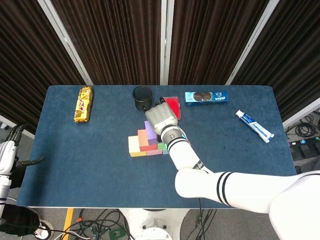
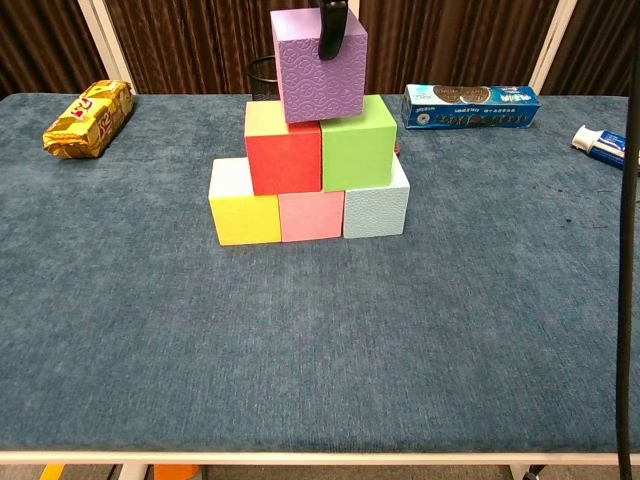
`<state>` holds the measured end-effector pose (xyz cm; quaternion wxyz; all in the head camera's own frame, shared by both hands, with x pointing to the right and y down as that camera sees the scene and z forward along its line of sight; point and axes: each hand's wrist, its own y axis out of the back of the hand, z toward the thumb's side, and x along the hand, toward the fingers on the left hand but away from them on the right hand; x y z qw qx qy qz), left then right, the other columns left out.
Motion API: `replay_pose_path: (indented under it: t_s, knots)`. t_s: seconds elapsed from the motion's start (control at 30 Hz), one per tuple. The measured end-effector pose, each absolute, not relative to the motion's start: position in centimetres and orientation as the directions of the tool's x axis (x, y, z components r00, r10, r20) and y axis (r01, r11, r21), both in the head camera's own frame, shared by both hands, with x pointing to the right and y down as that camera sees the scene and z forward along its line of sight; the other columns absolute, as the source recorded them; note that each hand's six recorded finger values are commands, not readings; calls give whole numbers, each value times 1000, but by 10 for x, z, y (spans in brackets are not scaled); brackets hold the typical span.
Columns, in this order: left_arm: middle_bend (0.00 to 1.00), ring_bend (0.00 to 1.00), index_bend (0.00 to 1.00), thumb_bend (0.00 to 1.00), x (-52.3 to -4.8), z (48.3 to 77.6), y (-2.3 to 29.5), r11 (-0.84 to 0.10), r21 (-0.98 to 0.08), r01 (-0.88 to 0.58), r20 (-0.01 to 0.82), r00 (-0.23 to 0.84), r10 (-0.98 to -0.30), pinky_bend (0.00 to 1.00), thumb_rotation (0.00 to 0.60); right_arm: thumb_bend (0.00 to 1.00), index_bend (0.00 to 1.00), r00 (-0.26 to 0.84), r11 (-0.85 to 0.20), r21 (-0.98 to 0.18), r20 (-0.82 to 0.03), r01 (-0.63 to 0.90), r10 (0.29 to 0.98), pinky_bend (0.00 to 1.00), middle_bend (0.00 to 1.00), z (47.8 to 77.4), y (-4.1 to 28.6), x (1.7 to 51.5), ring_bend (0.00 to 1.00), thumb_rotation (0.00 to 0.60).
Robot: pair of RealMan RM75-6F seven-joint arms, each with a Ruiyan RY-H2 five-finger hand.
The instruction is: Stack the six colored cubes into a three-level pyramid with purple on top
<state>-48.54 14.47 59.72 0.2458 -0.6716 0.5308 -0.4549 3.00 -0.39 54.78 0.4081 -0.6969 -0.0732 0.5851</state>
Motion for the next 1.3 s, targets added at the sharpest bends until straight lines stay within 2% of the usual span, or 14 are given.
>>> replay_pose_path:
  t_s: [1.3]
  knots:
    - [79,0,65,62,-493,598,149,-314,-811,-494,356,10,-935,151,600,148,0,282,-667,-643,-765,-377,579,0,649,557,0,26,143,600]
